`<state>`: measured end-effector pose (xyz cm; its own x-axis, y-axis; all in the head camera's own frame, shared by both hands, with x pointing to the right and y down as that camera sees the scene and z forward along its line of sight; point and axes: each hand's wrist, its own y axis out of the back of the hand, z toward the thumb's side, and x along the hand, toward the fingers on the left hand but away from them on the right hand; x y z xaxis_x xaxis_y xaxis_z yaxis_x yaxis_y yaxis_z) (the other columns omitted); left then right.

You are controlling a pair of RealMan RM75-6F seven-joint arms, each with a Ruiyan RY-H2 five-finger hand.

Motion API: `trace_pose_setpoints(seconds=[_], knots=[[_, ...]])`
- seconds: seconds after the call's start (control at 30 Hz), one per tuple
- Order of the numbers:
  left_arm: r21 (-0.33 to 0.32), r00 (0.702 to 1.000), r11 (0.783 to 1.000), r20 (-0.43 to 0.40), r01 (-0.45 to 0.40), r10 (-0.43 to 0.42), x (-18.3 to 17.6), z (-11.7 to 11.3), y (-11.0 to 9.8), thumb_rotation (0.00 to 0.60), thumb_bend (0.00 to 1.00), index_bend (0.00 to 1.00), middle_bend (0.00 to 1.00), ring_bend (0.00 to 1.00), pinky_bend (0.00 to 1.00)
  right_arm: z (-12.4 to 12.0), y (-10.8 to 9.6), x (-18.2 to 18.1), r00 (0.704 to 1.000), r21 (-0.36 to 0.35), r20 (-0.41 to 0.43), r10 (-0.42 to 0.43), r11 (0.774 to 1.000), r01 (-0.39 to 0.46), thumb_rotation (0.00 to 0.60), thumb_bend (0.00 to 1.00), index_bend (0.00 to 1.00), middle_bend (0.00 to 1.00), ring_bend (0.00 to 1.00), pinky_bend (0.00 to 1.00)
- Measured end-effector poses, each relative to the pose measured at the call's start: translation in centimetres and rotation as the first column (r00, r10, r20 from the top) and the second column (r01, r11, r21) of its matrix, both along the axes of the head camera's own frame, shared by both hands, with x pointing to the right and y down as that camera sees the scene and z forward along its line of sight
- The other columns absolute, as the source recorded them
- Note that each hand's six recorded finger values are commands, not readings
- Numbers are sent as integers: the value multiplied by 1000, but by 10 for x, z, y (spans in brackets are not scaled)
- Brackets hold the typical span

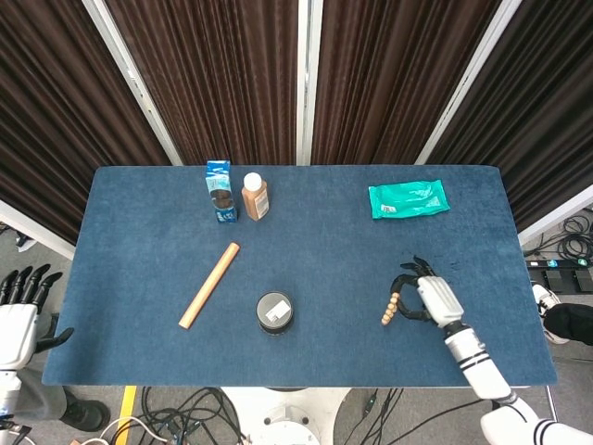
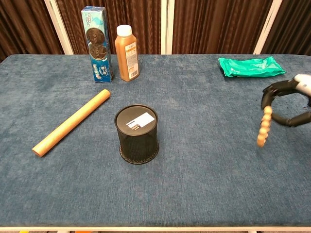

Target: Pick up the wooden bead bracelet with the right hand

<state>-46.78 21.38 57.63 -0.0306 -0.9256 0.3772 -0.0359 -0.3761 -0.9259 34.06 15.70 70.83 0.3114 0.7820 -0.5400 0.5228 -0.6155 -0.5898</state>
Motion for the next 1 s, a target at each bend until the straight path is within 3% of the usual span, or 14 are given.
trace_pose_setpoints(seconds=[0.13, 0.23, 0.37, 0.47, 0.57, 0.67, 0.83, 1.0], knots=[[-8, 1000, 1000, -12, -11, 11, 3, 0, -3, 600, 0, 174, 83, 13, 16, -4, -6, 13, 970, -140, 157, 185, 977, -163, 600, 784, 773, 526, 160, 52], [-17, 1000, 1000, -20, -19, 19, 5, 2, -4, 600, 0, 174, 83, 13, 16, -7, -10, 22, 937, -206, 222, 269, 952, -224, 600, 802, 765, 525, 160, 48], [-24, 999, 999, -23, -24, 24, 5, 2, -5, 600, 0, 174, 83, 13, 16, -10, -14, 29, 932, -213, 228, 282, 948, -235, 600, 818, 757, 524, 160, 44], [-30, 999, 999, -24, -26, 26, 5, 2, -5, 600, 0, 174, 83, 13, 16, -12, -16, 35, 961, -178, 161, 225, 964, -196, 600, 819, 752, 526, 160, 30], [-34, 999, 999, -29, -30, 30, 7, 3, -6, 600, 0, 174, 83, 13, 16, -16, -19, 39, 991, -138, 38, 128, 983, -121, 600, 826, 759, 542, 168, 24], [-37, 999, 999, -33, -34, 32, 7, 5, -6, 600, 0, 174, 83, 13, 16, -23, -22, 43, 994, -138, -103, 23, 990, -37, 581, 840, 788, 558, 183, 18], [-48, 999, 998, -34, -30, 29, 6, 7, -6, 600, 0, 174, 83, 13, 16, -37, -26, 53, 964, -257, -247, -96, 966, 30, 486, 882, 792, 559, 184, 10], [-58, 999, 998, -42, -35, 32, 7, 11, -7, 600, 0, 174, 83, 13, 16, -41, -29, 55, 960, -346, -262, -102, 938, 6, 434, 907, 787, 565, 184, 0]])
